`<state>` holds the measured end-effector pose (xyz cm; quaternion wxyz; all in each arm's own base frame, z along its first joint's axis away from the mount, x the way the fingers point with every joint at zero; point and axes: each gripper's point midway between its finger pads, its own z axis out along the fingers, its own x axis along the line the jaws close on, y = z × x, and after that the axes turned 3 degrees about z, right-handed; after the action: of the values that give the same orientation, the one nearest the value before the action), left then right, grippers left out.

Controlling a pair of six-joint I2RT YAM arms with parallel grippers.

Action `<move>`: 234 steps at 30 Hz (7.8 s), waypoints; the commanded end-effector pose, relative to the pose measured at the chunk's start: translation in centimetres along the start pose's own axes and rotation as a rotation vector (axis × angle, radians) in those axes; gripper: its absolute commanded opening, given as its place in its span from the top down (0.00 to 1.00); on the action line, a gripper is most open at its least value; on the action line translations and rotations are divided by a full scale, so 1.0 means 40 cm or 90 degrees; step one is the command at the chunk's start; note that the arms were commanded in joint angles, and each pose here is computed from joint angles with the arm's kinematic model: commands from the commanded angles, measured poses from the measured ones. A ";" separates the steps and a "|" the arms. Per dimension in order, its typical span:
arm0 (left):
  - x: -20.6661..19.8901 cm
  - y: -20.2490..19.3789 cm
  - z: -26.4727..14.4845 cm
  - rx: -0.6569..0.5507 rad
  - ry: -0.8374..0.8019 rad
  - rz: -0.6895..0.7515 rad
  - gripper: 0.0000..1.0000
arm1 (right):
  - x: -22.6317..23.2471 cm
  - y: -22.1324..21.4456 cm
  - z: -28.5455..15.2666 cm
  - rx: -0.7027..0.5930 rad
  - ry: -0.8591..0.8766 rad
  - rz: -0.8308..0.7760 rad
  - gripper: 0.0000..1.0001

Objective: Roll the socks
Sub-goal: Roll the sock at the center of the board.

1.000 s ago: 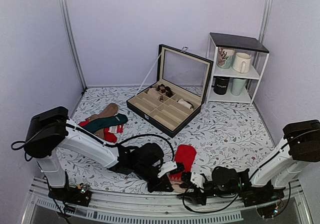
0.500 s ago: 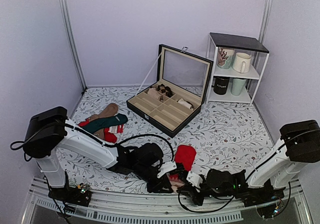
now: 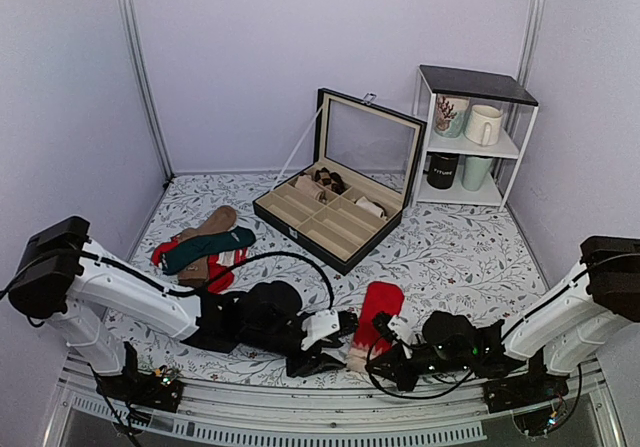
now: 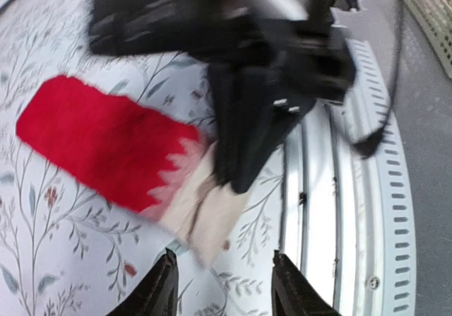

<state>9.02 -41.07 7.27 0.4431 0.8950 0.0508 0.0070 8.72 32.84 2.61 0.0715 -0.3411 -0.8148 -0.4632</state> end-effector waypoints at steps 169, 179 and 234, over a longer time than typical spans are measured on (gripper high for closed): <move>-0.107 -0.385 0.099 0.275 -0.192 -0.235 1.00 | 0.084 0.001 -0.053 -0.112 0.026 -0.387 0.52; -0.104 -0.391 0.104 0.275 -0.192 -0.238 1.00 | 0.075 -0.037 -0.028 -0.063 0.023 -0.356 0.65; -0.037 -0.074 0.082 -0.037 0.078 0.153 0.44 | -0.058 -0.224 0.001 0.237 0.029 0.150 1.00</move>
<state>7.64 -41.47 3.34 0.4606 0.8808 -0.0210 0.1076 7.62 34.27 2.04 0.2039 -0.3569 -0.7930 -0.4496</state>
